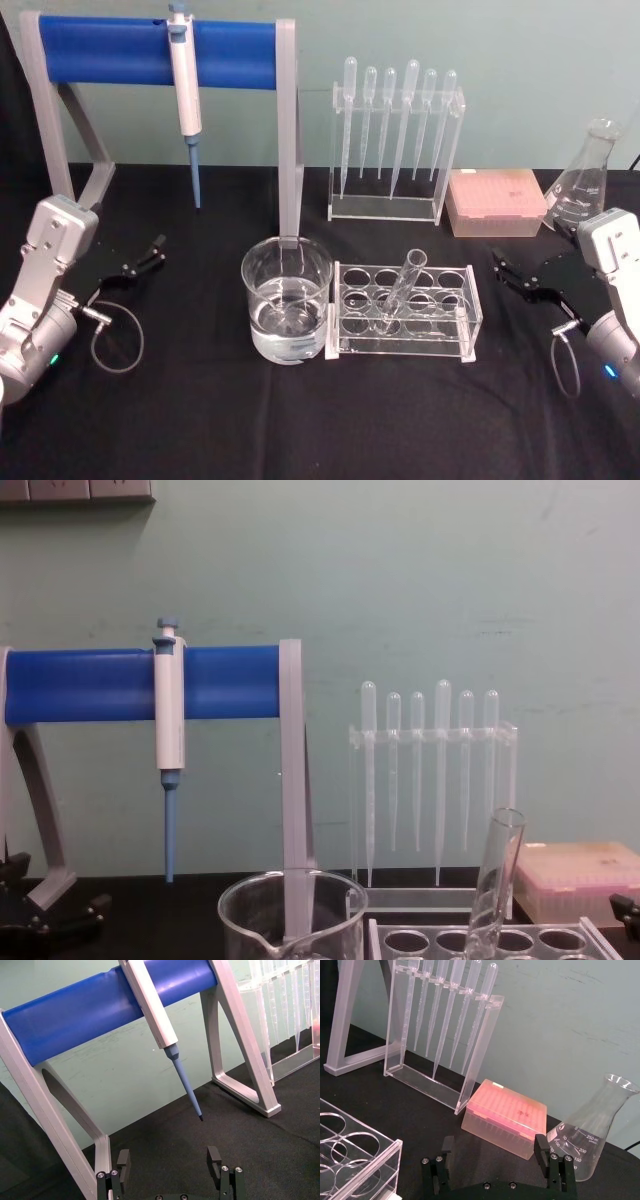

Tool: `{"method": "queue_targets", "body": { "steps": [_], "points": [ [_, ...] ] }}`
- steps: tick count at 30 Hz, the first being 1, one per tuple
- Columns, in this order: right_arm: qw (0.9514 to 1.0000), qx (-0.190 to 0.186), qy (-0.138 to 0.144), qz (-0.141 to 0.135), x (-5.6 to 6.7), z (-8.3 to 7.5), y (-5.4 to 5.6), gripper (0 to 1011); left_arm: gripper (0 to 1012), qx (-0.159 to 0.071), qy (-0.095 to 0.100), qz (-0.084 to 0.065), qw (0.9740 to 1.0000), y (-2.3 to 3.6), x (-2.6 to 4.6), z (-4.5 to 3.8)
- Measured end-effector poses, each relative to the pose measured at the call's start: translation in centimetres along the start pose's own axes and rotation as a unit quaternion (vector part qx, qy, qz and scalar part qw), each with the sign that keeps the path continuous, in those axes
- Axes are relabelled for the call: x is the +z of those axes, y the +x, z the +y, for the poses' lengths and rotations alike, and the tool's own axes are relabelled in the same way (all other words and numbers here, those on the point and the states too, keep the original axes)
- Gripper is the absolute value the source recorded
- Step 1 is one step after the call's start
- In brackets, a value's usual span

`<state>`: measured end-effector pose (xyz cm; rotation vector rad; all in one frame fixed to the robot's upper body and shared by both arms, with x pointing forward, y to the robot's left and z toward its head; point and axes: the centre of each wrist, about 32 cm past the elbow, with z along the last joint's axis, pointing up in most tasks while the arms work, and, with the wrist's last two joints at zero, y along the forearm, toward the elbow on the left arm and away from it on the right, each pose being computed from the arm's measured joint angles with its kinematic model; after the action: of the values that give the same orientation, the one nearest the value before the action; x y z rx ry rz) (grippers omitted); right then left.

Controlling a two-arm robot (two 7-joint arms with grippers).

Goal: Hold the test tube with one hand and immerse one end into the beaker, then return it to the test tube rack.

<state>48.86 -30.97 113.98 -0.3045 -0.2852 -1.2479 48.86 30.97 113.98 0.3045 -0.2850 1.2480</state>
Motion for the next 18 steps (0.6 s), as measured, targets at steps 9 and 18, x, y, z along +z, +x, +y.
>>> {"method": "queue_targets", "body": {
  "steps": [9,18],
  "points": [
    [1.0000,0.000,0.000,0.000,0.00,0.00,0.00,1000,1000,0.000,0.000,0.000,1.0000,0.00,0.00,0.00],
    [1.0000,0.000,0.000,0.000,0.00,0.00,0.00,1002,1000,0.000,0.000,0.000,1.0000,0.00,0.00,0.00]
  ]
}}
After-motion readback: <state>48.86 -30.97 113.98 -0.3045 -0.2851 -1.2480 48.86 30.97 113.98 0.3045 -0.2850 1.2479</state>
